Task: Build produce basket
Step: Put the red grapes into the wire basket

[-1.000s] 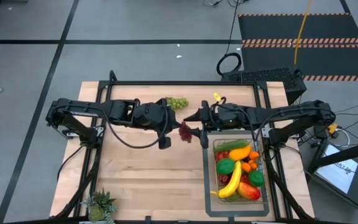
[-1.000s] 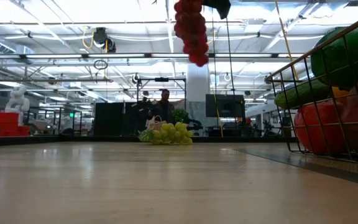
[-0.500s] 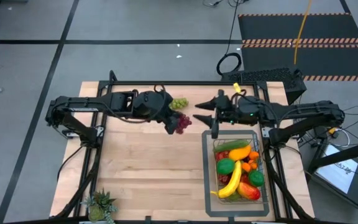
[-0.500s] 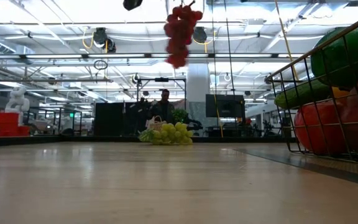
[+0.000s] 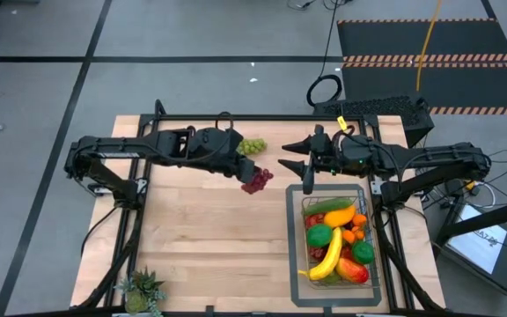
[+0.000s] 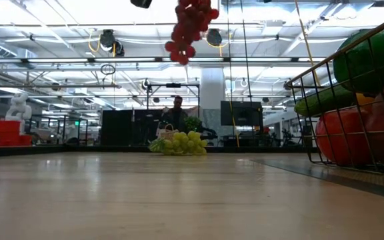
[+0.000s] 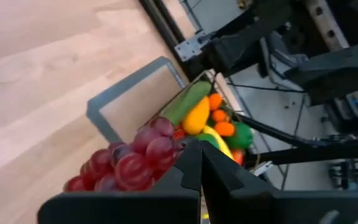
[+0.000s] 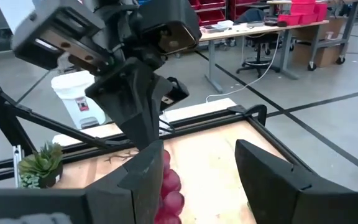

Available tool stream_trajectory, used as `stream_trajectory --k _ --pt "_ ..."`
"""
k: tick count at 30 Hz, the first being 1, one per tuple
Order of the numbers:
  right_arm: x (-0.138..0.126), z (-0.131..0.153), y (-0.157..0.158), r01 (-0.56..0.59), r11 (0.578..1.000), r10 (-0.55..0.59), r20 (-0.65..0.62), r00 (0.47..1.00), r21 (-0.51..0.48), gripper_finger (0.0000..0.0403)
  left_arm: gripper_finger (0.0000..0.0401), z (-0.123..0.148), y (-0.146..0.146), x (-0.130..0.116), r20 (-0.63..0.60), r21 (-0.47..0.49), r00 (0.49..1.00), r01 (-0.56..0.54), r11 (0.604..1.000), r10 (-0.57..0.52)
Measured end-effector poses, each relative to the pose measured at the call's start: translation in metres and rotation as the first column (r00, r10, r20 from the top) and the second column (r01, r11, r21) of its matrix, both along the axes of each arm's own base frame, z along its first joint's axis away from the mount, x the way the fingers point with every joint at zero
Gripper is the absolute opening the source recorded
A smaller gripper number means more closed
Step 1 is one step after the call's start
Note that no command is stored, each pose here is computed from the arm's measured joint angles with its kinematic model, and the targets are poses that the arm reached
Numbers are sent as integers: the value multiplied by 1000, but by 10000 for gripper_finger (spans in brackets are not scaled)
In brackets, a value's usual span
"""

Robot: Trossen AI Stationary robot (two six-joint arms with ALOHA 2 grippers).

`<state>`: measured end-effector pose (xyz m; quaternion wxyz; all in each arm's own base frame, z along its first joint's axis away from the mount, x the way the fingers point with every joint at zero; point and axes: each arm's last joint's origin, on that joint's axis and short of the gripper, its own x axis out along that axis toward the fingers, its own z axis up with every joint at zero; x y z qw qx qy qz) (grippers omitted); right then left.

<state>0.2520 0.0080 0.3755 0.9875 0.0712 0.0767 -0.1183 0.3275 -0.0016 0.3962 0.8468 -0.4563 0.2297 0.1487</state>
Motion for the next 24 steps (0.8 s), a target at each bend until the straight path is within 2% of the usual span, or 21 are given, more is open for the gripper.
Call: stream_trajectory --k 4,8,12,17,22,24 --pt "0 0 0 1 1000 -2 5 1000 22 192 0 4 -1 2 49 34 999 21 999 -23" --pt "0 0 1 -28 999 28 5 1000 28 192 0 8 -1 5 86 144 993 71 987 -83" --pt "3 2 4 -110 990 107 43 993 85 192 0 10 -1 5 79 280 984 134 951 -162" --pt "10 -3 7 -160 974 157 33 987 159 192 0 10 -1 5 31 448 966 217 867 -258" --pt "18 -9 7 -159 974 160 7 987 164 191 0 10 -1 5 -28 586 942 287 758 -335" --pt "22 -13 8 -158 974 162 -9 987 160 188 0 10 -1 5 -44 618 935 303 726 -353"
